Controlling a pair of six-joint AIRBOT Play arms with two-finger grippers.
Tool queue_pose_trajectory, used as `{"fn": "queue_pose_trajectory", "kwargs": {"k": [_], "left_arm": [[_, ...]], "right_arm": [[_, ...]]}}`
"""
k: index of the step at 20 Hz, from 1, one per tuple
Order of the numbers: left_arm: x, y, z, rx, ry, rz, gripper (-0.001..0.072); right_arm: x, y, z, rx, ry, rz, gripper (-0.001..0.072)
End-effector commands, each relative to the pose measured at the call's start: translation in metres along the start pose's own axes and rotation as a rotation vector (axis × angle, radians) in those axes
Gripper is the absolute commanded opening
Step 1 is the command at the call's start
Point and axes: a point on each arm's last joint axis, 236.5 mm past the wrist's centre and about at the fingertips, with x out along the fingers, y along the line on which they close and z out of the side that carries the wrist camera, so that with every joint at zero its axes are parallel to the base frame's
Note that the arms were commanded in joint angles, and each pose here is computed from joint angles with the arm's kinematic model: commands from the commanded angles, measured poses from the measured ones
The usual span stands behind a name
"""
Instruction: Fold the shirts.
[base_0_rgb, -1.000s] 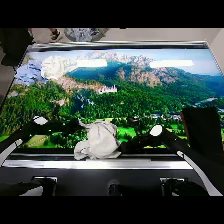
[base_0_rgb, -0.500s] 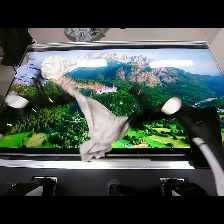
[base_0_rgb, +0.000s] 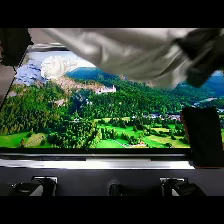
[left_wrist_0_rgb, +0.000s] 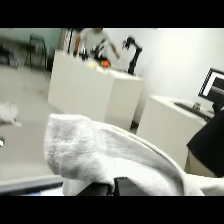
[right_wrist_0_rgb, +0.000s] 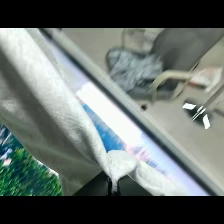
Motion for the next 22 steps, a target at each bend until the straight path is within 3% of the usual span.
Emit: {"fn": "queue_pose_trajectory", "kwargs": {"k": [1, 7, 11, 16, 21, 22], "left_arm": [[-0.032, -0.03, 0.027, 0.063, -0.052, -0.019, 0.0036], [-0.017, 0.034, -0.048, -0.024, 0.169, 0.162, 0.0036], [0.016, 0.099, -0.175, -0.221, 0.429, 0.249, 0.0036], [0.036, 0.174, -0.373, -0.455, 0.824, 0.354, 0.0037], [0.035, 0.196, -0.487, -0.654, 1.015, 0.391, 0.0038], [0.035, 0.196, -0.495, -0.683, 1.022, 0.39, 0.0039]], "right_arm": [[-0.043, -0.008, 0.028, -0.008, -0.066, -0.074, 0.005], [0.011, -0.001, -0.066, -0.004, 0.292, 0.04, 0.0051], [0.138, -0.003, -0.152, 0.048, 0.444, 0.146, 0.0052], [0.285, 0.035, -0.276, 0.283, 0.509, 0.243, 0.0052], [0.31, 0.104, -0.358, 0.532, 0.688, 0.403, 0.0052], [0.307, 0.11, -0.364, 0.538, 0.712, 0.423, 0.012]]}}
